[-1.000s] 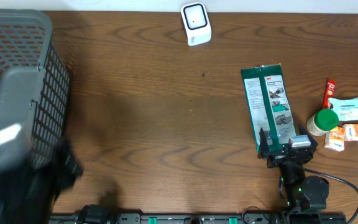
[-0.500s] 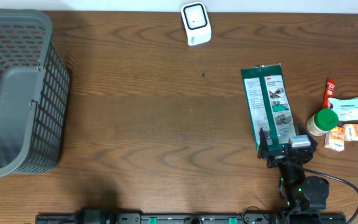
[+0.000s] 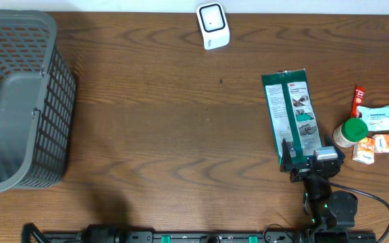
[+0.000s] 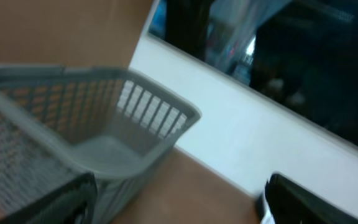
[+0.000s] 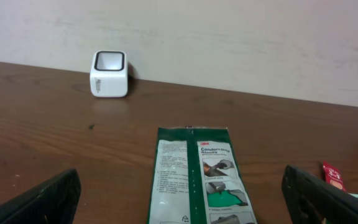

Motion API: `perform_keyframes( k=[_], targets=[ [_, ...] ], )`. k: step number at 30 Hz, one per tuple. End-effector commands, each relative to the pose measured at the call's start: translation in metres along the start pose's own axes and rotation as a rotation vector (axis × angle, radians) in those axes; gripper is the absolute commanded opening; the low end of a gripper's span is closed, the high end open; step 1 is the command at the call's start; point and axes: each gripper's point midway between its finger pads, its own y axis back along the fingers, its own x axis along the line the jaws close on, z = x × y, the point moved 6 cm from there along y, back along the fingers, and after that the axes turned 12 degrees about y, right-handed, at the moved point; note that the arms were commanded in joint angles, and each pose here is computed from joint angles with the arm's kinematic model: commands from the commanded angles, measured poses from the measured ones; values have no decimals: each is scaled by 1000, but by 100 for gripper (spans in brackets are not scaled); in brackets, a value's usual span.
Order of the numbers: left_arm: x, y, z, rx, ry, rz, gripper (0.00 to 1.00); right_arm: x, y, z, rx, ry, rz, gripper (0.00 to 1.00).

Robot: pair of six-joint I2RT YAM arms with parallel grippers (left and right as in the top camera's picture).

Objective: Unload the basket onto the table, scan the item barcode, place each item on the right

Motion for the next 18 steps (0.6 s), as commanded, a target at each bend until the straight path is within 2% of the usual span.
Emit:
perform_keyframes(
  k=[1, 6, 10, 18],
  targets=[
    [-15, -20, 0, -56, 39, -80, 88, -1, 0, 0, -1, -12, -2, 99],
    [-43, -56, -4, -157, 93, -275, 88, -1, 0, 0, -1, -12, -2, 99],
    [-49, -89, -31, -183, 104, -390, 88, -1, 0, 0, -1, -12, -2, 99],
    [-20, -138, -106, -151, 94, -410, 88, -1, 0, 0, -1, -12, -2, 99]
  ],
)
